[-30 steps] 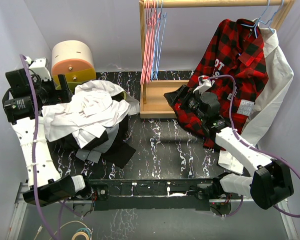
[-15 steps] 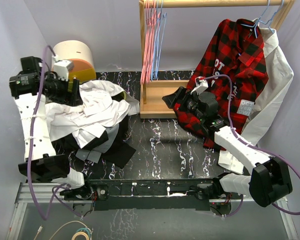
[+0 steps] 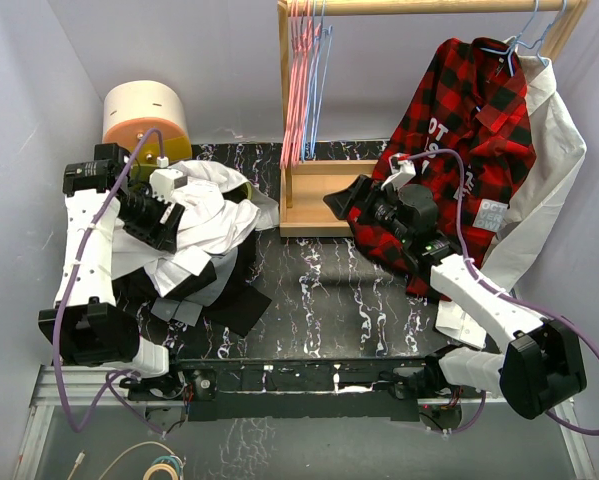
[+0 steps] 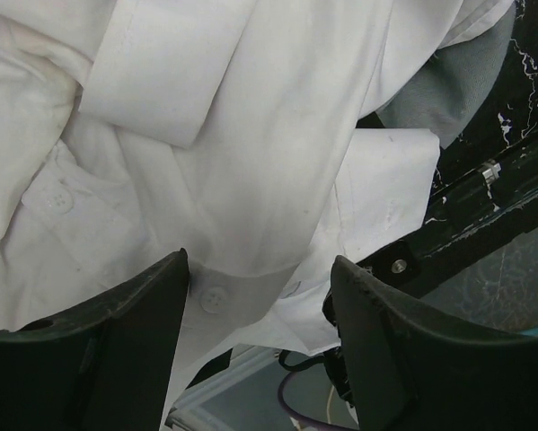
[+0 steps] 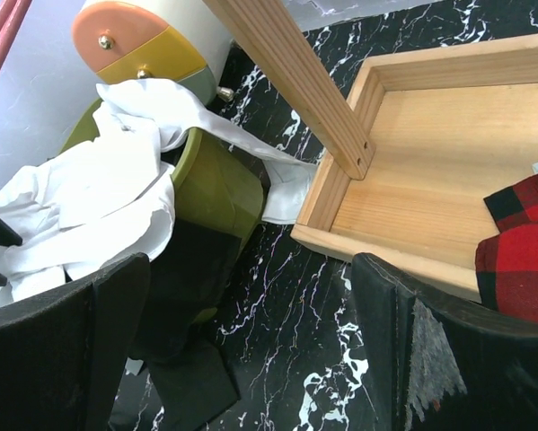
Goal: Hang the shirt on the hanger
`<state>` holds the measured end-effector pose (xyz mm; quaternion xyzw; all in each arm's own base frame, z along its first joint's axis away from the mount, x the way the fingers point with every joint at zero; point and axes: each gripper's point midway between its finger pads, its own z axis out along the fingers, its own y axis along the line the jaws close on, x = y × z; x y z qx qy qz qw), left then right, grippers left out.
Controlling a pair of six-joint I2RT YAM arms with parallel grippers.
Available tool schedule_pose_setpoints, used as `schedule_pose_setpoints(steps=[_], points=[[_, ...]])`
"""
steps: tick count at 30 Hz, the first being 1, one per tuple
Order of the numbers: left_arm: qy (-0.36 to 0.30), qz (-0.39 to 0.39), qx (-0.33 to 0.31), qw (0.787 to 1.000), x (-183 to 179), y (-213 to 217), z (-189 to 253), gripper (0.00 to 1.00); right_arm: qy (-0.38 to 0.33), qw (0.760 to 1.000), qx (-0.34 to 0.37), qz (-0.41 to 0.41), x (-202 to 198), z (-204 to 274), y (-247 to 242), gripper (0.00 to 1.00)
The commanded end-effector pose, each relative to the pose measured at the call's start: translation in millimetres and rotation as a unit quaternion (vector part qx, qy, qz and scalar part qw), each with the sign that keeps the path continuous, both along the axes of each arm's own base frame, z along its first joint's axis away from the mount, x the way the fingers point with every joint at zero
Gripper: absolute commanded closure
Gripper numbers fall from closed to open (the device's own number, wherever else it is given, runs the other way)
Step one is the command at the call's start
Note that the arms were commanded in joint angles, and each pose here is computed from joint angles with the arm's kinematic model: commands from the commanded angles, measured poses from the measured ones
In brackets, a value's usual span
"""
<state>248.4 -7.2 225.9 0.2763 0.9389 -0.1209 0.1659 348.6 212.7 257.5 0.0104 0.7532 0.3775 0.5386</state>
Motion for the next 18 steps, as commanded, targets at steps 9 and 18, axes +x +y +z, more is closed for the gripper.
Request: schedule_pose_setpoints(steps=[9, 18], points=[[-0.077, -0.011, -0.006, 0.997, 11.6, -7.7, 34.4, 1.0, -0.221, 0.964, -0.015, 0.147, -65.1, 78.1, 53.8, 0.02], [-0.281, -0.025, -0.004, 0.959, -12.2, -19.4, 158.8, 1.0, -0.416, 0.891, -0.146, 0.106, -87.4, 96.0, 105.9, 0.02]])
